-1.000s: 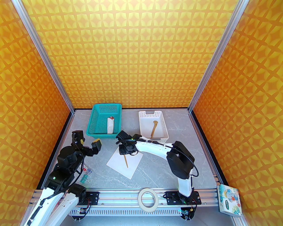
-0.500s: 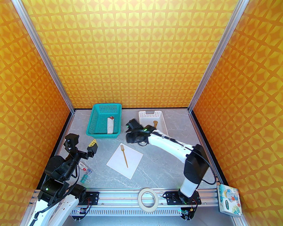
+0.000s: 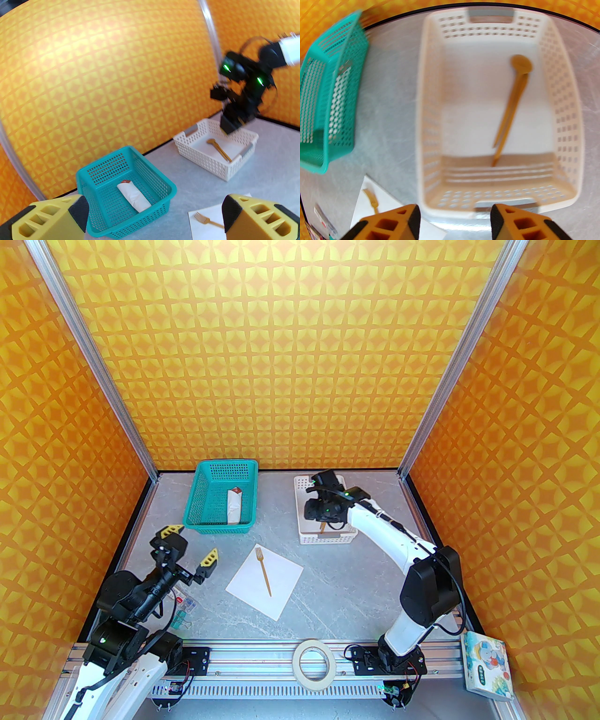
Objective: Place the utensils on the paper napkin and roll it up
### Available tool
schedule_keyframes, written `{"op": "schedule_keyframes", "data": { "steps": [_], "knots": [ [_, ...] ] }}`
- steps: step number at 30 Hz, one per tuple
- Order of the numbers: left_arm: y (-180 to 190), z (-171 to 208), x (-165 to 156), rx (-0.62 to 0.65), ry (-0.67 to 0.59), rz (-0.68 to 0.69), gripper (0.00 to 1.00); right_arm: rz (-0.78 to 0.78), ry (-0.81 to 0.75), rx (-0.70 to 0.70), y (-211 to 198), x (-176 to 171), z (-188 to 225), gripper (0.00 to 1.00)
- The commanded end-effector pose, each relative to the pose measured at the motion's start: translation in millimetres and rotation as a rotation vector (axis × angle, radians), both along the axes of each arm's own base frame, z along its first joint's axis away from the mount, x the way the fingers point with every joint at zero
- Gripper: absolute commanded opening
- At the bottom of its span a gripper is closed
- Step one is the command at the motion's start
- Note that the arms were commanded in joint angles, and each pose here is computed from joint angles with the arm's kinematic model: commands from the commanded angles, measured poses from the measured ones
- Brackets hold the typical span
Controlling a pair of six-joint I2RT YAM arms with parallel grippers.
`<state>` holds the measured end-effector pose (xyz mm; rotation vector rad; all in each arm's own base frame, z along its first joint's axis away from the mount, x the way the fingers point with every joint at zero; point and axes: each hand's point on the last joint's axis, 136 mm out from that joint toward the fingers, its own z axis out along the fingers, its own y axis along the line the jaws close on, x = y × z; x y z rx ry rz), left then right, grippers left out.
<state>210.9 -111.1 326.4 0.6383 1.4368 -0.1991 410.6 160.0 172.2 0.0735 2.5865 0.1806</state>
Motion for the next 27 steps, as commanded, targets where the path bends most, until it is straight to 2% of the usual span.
{"op": "schedule_keyframes", "data": {
  "steps": [1,8,15,27],
  "knots": [
    [-6,-8,-4,0.051,-0.012,-0.042,0.99,-0.010,0.051,-0.026,-12,10,-19,0.56],
    [-6,-10,-4,0.046,0.001,-0.047,0.99,-0.070,0.116,-0.042,-30,36,-55,0.56],
    [-7,-12,-3,0.059,0.012,-0.049,0.99,-0.104,0.179,-0.029,-42,57,-92,0.50],
    [-9,-17,0,0.067,0.044,-0.056,0.99,-0.125,0.240,-0.042,-48,70,-129,0.40]
  ]
}}
